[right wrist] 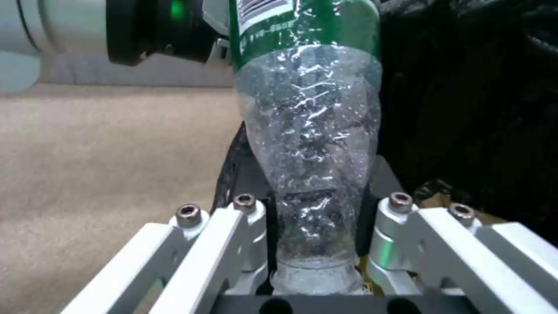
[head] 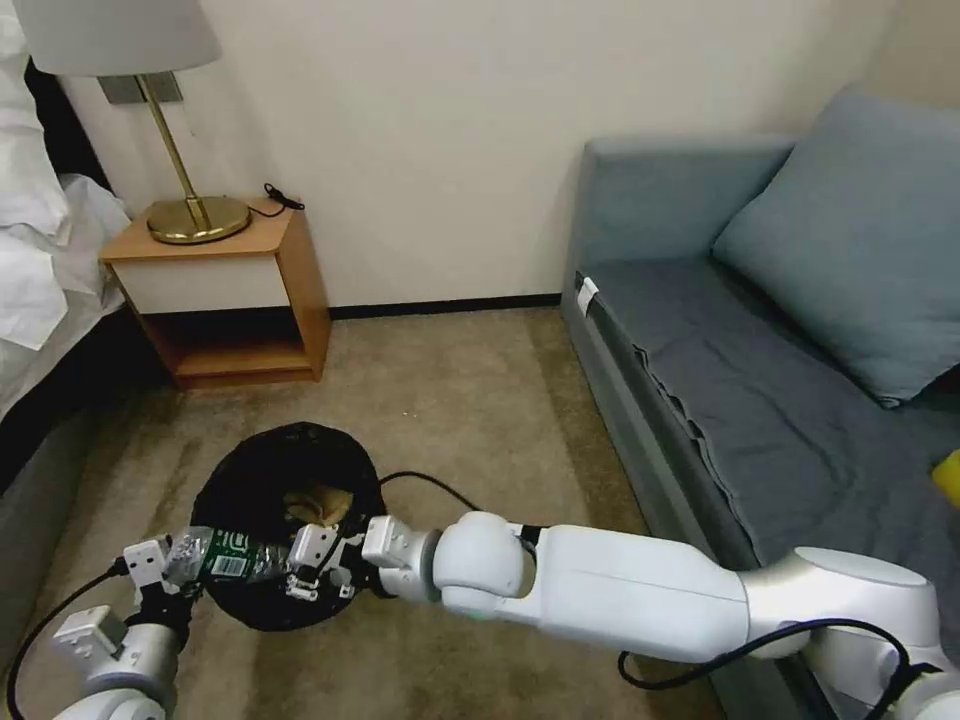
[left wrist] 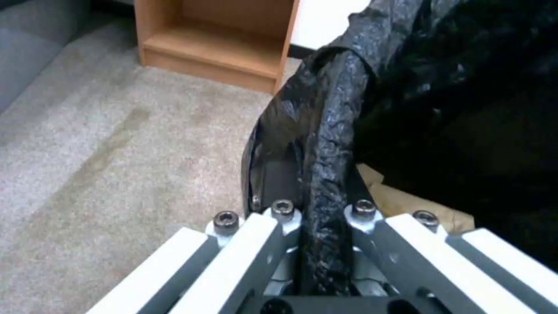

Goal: Pick up the trash bin, then pick up the garbage on the floor and place it into the trash bin.

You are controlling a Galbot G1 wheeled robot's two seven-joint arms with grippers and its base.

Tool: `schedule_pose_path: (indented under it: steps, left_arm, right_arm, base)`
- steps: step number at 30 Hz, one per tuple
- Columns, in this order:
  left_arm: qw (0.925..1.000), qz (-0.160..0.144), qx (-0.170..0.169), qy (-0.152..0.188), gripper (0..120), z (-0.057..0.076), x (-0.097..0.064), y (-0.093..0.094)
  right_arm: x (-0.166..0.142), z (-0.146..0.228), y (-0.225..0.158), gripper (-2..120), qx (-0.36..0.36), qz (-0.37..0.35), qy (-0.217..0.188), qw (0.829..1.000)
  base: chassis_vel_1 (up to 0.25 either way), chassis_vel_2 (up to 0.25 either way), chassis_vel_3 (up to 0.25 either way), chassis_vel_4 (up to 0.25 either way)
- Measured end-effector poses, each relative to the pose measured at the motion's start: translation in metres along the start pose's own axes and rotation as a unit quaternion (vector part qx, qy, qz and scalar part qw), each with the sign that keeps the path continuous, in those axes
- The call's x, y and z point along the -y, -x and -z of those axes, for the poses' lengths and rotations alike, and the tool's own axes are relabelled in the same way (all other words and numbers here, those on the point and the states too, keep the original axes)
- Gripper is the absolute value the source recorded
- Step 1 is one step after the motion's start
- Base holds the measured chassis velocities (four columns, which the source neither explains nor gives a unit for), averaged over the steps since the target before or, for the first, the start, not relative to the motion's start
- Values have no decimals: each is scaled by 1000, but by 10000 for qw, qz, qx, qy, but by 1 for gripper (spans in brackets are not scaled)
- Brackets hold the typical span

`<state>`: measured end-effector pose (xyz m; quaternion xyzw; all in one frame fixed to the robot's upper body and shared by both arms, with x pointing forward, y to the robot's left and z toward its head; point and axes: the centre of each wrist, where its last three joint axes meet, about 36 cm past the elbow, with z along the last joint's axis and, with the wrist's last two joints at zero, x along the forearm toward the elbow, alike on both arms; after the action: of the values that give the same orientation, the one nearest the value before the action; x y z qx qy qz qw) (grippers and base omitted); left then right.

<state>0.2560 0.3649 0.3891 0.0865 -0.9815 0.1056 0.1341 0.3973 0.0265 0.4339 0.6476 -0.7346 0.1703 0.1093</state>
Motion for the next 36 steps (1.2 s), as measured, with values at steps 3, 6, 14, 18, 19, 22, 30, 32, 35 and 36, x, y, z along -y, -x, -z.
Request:
schedule_pose_path:
  steps: [3,6,14,18,19,22,30,32,35,36]
  left_arm:
    - [10000,3,-12,1,1,-1,-1,0]
    - [10000,-35,-29,4,1,-2,-1,1]
    - [10000,-92,-15,19,1,1,-4,2]
    - [9999,-101,-9,28,1,2,-5,2]
    - [9999,-102,-9,29,1,2,-5,2]
    - [9999,-113,-15,30,1,2,-5,2]
    - [9999,-146,-30,61,1,2,-5,0]
    - [9999,-144,-33,68,1,2,-5,-1]
    - [9999,-143,-30,69,1,2,-5,-1]
    - [9999,-143,-30,69,1,2,-5,-1]
  right_arm:
    - [0,-1,2,21,-7,-4,5,10000]
    - [3,-4,5,20,-38,-49,-11,10000]
    - [15,-14,2,20,-148,-199,-34,9997]
    - [29,-22,-7,23,-242,-351,-62,9991]
    - [31,-22,-9,26,-258,-373,-75,9989]
    - [39,-24,-16,39,-312,-437,-121,9985]
    - [52,-22,-25,69,-404,-438,-260,9979]
    - [53,-20,-26,76,-393,-434,-279,9979]
    - [52,-18,-29,87,-373,-416,-295,9980]
    - [52,-17,-30,89,-368,-416,-300,9980]
  base:
    - [0,0,0,0]
    - [0,0,0,0]
    - [0,0,0,0]
    - [0,0,0,0]
    - [0,0,0,0]
    - [0,0,0,0]
    - [0,0,0,0]
    - [0,0,0,0]
    - [0,0,0,0]
    - [0,0,0,0]
